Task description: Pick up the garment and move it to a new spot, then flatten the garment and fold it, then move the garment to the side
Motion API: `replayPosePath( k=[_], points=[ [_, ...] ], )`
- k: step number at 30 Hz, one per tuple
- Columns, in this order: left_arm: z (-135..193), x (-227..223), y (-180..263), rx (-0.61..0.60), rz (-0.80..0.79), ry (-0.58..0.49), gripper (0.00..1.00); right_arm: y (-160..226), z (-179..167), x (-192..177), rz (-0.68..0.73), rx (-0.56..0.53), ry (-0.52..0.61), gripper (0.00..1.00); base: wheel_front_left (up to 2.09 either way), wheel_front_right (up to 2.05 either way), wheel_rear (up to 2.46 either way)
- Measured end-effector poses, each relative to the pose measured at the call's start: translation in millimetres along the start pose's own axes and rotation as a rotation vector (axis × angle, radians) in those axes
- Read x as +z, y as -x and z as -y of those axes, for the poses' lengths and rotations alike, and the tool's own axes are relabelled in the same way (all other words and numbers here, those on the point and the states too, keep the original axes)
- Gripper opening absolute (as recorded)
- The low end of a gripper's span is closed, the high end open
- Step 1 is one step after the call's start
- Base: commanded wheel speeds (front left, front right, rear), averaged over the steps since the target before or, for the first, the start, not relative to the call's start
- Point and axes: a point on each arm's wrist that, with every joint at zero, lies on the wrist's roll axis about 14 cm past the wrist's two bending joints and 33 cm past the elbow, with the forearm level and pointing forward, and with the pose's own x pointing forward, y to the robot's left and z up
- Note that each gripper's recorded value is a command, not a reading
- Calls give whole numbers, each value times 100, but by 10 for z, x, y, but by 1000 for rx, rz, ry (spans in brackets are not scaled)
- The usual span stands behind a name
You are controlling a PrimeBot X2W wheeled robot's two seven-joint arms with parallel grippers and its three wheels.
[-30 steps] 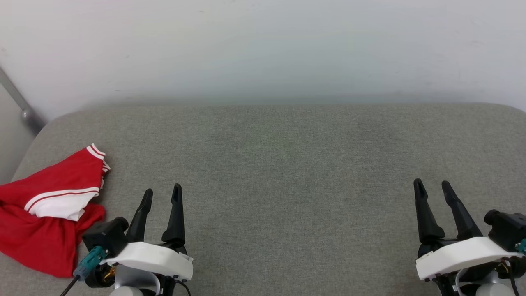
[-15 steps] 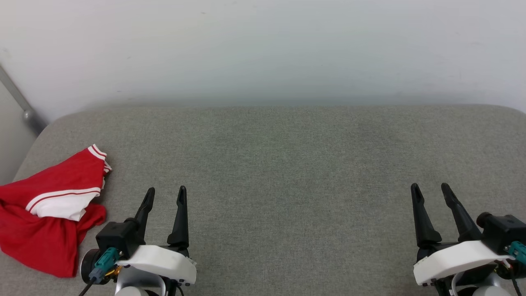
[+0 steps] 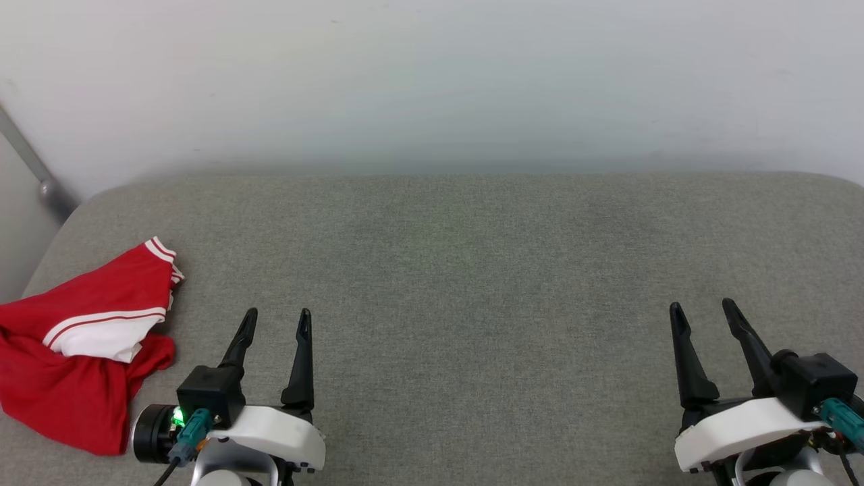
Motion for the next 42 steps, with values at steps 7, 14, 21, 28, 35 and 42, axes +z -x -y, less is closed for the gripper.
replayPosePath(
  k=[7, 14, 21, 28, 35, 42],
  points=[
    [9, 10, -4, -6, 9, -38, 100, 3, -18, 5, 6, 8, 36, 100, 0, 0, 0],
    [22, 4, -6, -15, 14, -69, 100, 8, -35, -11, 3, 15, 67, 100, 0, 0, 0],
    [5, -16, 9, -11, 9, -81, 100, 0, -48, -25, 0, 22, 90, 100, 0, 0, 0],
    [-181, 2, 86, 56, 10, -60, 100, -89, -245, -102, -22, 82, 80, 100, 0, 0, 0],
    [-758, 55, 425, 248, 9, -68, 100, -351, -906, -157, -28, 274, 67, 100, 0, 0, 0],
    [-1291, 142, 927, 452, 16, -82, 100, -479, -1646, -213, -31, 480, 51, 100, 0, 0, 0]
  ],
)
